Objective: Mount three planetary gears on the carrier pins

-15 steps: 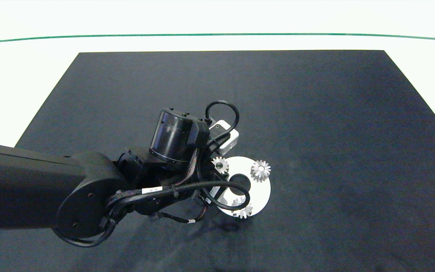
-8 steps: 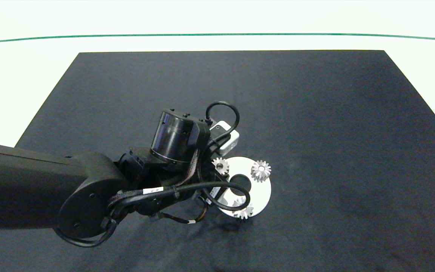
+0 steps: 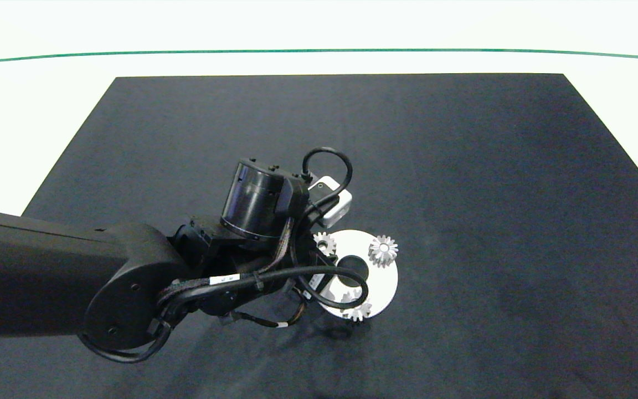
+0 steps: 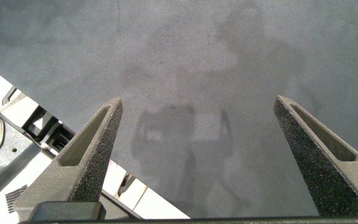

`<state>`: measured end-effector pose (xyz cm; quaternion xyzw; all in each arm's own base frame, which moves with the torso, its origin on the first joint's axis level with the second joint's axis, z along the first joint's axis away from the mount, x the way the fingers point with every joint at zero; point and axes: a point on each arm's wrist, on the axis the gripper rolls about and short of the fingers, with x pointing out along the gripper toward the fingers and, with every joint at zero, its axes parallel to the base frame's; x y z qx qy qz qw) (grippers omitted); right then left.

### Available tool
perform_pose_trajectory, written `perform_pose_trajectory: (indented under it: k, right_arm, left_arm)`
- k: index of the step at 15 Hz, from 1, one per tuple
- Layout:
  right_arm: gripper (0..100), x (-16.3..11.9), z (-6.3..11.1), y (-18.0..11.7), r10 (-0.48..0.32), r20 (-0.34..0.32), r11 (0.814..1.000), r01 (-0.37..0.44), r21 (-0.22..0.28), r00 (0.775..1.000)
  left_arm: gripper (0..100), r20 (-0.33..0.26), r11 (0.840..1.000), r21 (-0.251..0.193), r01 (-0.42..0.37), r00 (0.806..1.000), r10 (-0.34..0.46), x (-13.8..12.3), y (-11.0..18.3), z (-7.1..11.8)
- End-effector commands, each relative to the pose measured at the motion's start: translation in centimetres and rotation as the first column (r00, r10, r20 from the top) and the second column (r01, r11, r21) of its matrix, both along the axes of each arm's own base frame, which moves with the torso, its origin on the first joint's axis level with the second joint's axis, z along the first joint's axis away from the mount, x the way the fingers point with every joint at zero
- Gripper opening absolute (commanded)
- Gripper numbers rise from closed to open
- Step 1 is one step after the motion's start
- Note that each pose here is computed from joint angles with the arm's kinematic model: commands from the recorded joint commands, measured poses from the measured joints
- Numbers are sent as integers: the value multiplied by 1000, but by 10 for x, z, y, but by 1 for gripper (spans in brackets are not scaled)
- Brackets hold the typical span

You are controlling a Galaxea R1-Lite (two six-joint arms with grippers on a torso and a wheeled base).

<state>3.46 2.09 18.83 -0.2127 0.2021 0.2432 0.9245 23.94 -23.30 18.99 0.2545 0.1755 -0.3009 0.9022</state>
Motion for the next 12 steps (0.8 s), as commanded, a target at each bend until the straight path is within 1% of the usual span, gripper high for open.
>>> perform_pose_trajectory:
  k: [1, 7, 9, 11, 12]
  right_arm:
    - [100, 0, 0, 0, -1, -2, 1000, 1, -5, 1000]
    - [100, 0, 1, 0, -1, 2, 1000, 1, -2, 1000]
    - [100, 0, 2, 0, -1, 7, 1000, 1, 2, 1000]
    - [100, 0, 5, 0, -5, 13, 1000, 4, 7, 1000]
    - [100, 0, 5, 0, -7, 16, 1000, 7, 8, 1000]
  left_arm:
    - [100, 0, 1000, 2, -3, 1000, 3, 0, 0, -1]
    - [100, 9, 1000, -6, -14, 1000, 14, -2, 9, 5]
    - [100, 23, 999, -3, -45, 999, 45, -5, 27, 11]
    - [100, 63, 997, 12, -81, 995, 80, -12, 55, 22]
    - [100, 81, 995, 6, -100, 992, 99, -21, 71, 28]
